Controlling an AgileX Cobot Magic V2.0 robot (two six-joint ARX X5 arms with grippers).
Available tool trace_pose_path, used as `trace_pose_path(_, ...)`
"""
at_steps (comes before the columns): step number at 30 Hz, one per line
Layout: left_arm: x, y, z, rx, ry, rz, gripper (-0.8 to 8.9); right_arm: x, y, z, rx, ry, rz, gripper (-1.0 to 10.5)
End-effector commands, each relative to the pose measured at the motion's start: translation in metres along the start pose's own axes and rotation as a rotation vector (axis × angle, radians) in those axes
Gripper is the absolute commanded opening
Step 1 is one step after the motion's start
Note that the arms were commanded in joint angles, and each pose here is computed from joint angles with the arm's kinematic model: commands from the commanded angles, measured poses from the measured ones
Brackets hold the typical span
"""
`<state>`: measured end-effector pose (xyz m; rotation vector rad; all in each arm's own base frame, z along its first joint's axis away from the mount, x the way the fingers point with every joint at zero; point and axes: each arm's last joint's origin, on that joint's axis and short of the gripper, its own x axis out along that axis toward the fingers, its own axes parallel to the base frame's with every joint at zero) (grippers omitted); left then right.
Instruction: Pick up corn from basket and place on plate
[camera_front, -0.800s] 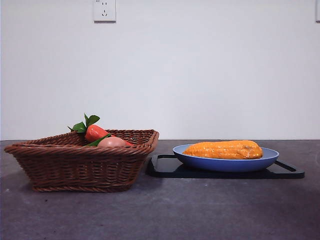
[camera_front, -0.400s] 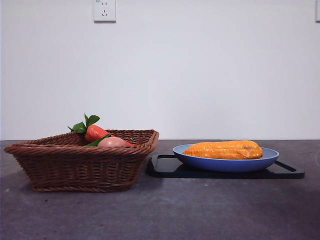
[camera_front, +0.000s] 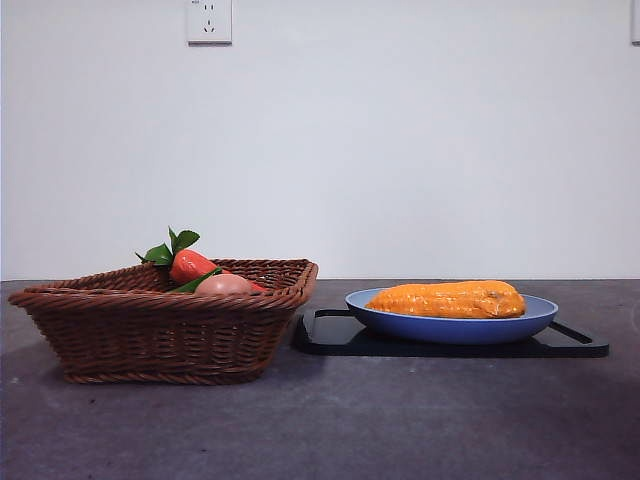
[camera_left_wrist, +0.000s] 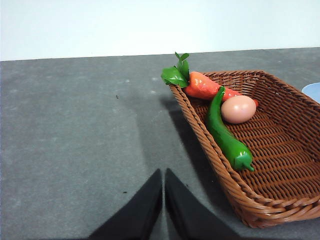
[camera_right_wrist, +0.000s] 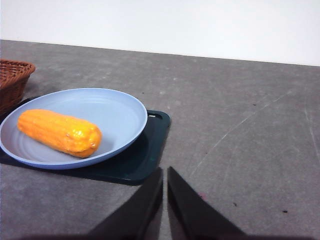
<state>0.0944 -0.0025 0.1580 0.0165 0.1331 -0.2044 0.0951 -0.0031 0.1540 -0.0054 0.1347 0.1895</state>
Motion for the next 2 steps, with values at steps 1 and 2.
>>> trace_pose_path(1, 0.0026, 0.0007, -0.0089, -0.011, 0.024, 0.004, 0.08, 0.0004, -0.0001, -0.0023, 0.013, 0.009, -0.001, 0.0)
trace_pose_path(2, 0.0026, 0.0007, -0.0089, -0.011, 0.024, 0.004, 0.08, 0.0004, -0.0001, -0.0023, 0.013, 0.009, -0.001, 0.0)
